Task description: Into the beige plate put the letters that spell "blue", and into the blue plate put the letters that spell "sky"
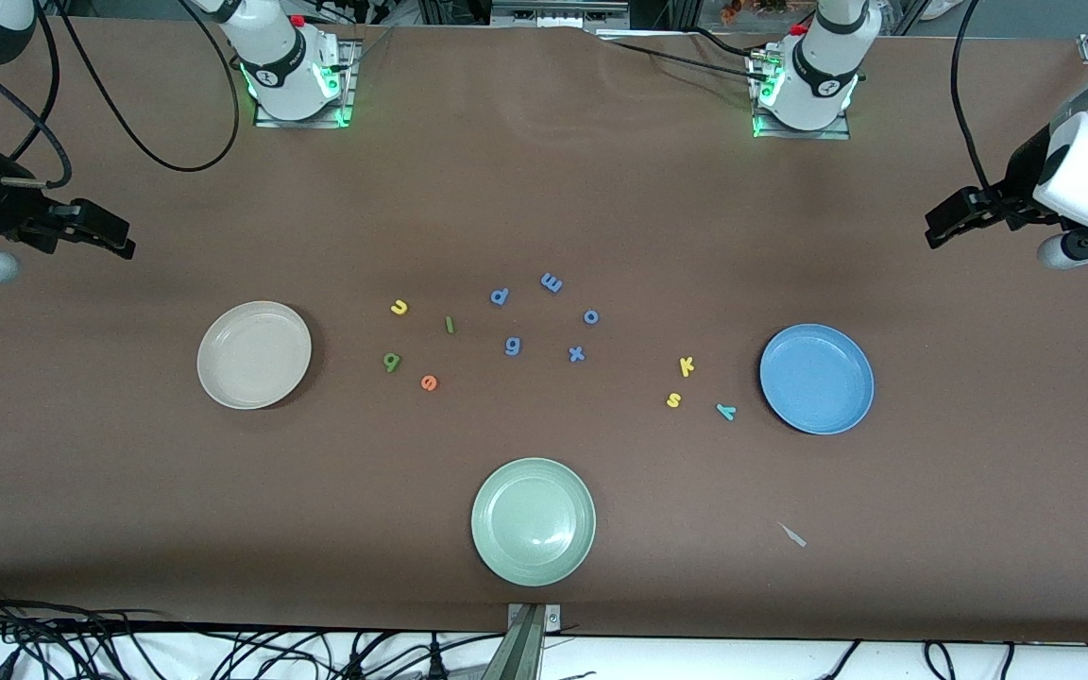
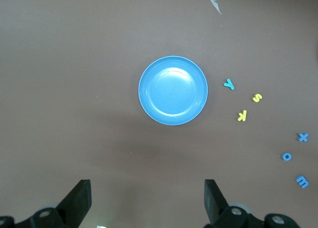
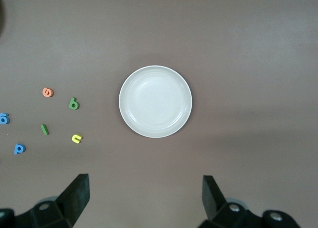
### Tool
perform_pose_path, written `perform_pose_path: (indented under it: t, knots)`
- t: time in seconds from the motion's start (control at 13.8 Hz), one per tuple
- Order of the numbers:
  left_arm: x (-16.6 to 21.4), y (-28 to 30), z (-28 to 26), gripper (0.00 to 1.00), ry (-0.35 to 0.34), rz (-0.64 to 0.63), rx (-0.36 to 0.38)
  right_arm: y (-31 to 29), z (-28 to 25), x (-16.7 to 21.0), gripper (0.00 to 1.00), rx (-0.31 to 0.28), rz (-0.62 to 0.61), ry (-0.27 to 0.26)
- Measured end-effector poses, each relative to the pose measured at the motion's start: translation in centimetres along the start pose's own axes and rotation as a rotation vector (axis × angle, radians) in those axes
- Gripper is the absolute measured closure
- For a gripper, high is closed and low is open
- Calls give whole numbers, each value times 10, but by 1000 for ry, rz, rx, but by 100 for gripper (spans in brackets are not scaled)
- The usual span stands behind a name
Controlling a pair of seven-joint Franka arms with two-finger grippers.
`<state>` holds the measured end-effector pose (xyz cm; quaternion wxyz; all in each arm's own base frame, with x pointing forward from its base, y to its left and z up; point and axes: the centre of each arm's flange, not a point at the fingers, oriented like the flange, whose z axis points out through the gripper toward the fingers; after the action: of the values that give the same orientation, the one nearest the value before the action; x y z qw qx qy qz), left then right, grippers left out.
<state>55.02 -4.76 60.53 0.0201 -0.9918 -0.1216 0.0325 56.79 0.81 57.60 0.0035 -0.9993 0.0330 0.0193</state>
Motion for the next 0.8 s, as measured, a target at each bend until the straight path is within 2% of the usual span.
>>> perform_pose_path:
  t: [0.8]
  knots:
    - [-3, 4, 0, 0, -9, 3, 4, 0, 1, -2, 0, -1, 0, -17]
